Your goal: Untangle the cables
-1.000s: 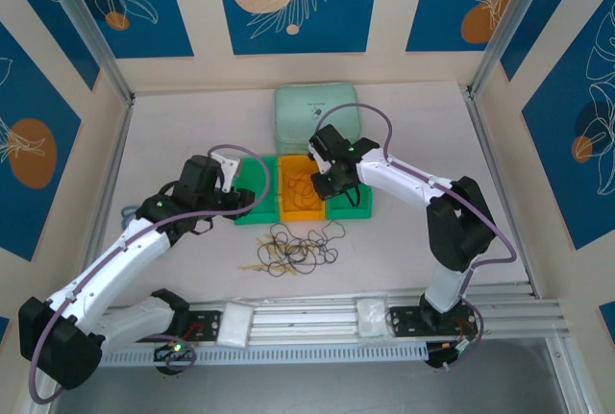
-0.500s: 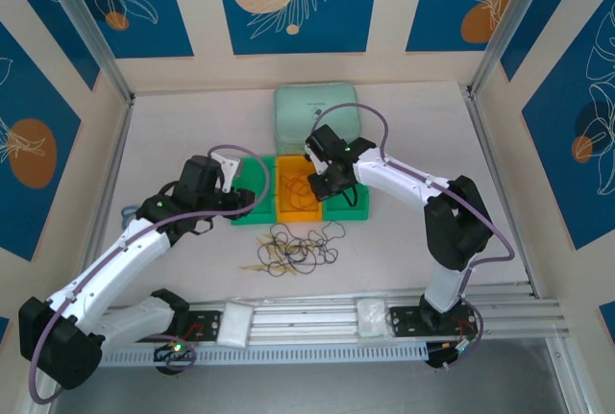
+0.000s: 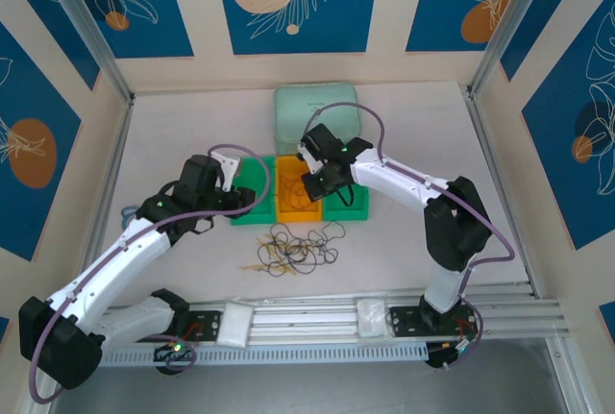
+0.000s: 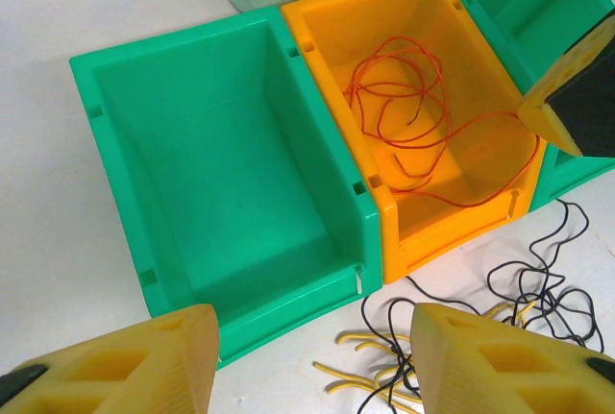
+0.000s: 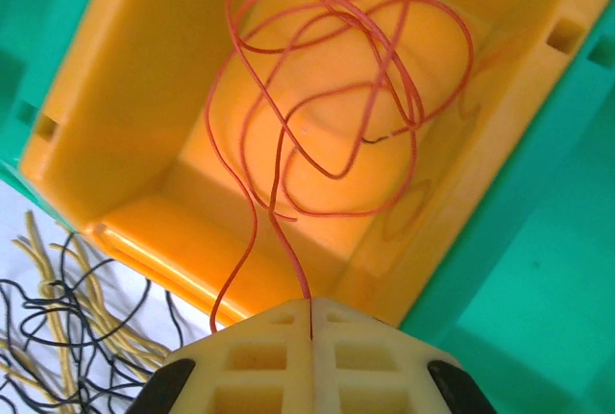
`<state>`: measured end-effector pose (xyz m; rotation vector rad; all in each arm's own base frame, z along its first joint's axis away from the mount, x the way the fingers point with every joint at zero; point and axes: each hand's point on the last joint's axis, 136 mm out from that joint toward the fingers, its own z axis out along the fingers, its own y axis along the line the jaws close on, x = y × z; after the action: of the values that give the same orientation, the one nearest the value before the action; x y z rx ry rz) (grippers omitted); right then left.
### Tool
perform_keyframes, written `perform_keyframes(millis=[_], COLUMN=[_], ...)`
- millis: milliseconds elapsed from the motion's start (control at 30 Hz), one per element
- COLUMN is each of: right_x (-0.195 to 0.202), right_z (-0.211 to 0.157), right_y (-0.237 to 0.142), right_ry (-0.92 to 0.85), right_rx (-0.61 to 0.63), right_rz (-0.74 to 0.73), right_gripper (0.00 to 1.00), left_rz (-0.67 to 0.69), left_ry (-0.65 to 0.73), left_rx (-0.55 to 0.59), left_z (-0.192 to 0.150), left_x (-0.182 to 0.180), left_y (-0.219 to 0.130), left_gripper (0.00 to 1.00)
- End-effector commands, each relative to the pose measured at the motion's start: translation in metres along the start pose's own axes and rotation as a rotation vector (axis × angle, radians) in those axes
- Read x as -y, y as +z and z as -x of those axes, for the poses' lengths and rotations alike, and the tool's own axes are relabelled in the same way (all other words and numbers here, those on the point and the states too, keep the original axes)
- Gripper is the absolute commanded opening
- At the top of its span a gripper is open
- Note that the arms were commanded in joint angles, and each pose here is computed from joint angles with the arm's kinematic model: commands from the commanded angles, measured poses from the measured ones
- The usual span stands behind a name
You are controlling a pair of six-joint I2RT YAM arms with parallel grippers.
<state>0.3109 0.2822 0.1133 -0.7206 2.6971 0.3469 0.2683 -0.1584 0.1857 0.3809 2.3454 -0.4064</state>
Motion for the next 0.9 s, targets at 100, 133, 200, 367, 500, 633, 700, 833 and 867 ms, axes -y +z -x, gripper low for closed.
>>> perform_keyframes(millis=[100,133,200,367,500,633,700,833,867], right_x=[-0.015,-0.013,-0.007,0.005,0.015,0.014,0.009,0.004,0.004], right_z=[0.033,0.039,0.048,0.063,0.063,0.064,0.064,0.057,0.053], right_y=[0.009,0.012,0.021,0.041,0.040,0.013,-0.006,-0.049,-0.057], right_ry=[-0.003,-0.001,0.002,-0.009,0.013,0.034,0.035,0.028,0.026], right_rx=[0.085,0.099,0.119,0.140,0.127,0.170,0.201,0.262,0.268], right_rz=[0.060,0.051,0.022,-0.042,-0.068,-0.027,0.009,0.037,0.035], right_gripper=[0.00,0.00,0.00,0.00,0.10,0.21,0.25,0.27,0.27], left_rz=[-0.008,-0.009,-0.009,-0.008,-0.018,-0.058,-0.061,-0.096,-0.114], left_ry=[-0.003,-0.002,-0.001,-0.001,-0.006,-0.001,-0.006,-0.025,-0.036], left_rx=[0.001,-0.001,-0.001,-0.007,-0.013,-0.038,-0.055,-0.100,-0.110], left_z=[0.001,0.001,0.001,-0.002,-0.004,-0.010,-0.012,-0.020,-0.021], left_x=[-0.002,-0.001,-0.001,-0.002,0.000,0.006,0.007,0.012,0.015], left_y=[0.004,0.004,0.005,0.005,0.006,0.009,0.011,0.016,0.016], left_gripper=[0.55,0.55,0.55,0.55,0.55,0.55,0.55,0.49,0.47])
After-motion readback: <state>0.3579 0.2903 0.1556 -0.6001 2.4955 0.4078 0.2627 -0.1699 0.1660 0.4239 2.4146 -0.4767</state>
